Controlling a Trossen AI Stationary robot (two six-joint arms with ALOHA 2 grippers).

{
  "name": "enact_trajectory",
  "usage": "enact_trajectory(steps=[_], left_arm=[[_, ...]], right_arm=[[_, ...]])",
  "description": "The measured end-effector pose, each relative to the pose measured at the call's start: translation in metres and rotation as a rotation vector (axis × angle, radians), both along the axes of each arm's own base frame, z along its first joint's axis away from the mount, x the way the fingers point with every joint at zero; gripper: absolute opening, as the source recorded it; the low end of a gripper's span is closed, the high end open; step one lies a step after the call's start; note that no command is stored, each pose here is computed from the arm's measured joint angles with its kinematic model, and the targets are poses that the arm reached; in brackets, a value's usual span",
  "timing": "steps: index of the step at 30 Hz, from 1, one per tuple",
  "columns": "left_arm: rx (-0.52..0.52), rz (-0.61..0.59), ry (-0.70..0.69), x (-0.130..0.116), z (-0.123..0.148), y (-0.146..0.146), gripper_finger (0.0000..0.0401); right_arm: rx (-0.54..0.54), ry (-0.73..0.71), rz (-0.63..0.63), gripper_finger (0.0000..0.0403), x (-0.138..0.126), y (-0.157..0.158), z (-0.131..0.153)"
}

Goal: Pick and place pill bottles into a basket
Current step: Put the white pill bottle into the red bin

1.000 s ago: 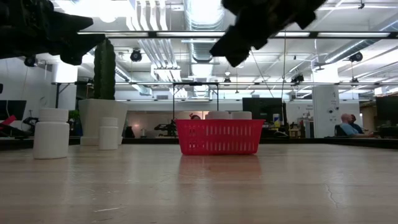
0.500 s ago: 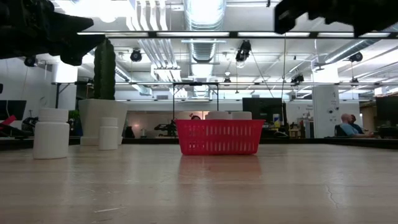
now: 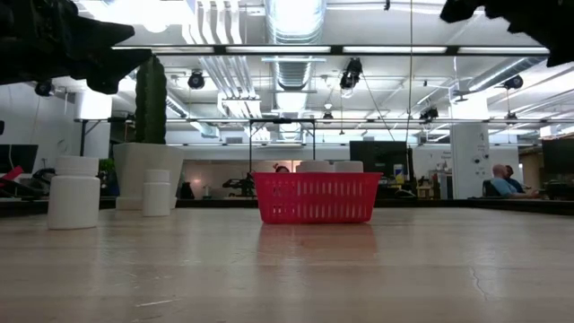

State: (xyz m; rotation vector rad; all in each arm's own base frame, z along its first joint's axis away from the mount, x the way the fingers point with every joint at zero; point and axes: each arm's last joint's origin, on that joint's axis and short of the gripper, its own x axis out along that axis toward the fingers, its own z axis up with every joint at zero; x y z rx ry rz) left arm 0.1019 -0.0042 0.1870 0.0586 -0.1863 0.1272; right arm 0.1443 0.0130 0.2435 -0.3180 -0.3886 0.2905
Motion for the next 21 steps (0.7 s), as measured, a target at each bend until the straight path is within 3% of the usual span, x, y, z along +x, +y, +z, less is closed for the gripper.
enact_trajectory(steps=[7, 13, 21], left_arm=[[0.002, 0.000, 0.002, 0.000, 0.000, 0.000, 0.0293], [0.001, 0.000, 0.000, 0.000, 0.000, 0.000, 0.0293], [0.000, 0.000, 0.001, 0.000, 0.000, 0.000, 0.0293]], right_arm=[[0.191, -0.230, 0.103, 0.0008, -0.027, -0.001, 0.022], [0.085, -0.290, 0.169, 0.0009, -0.042, 0.002, 0.012], [0.211, -0.366, 0.122, 0.0009, -0.061, -0.002, 0.005]])
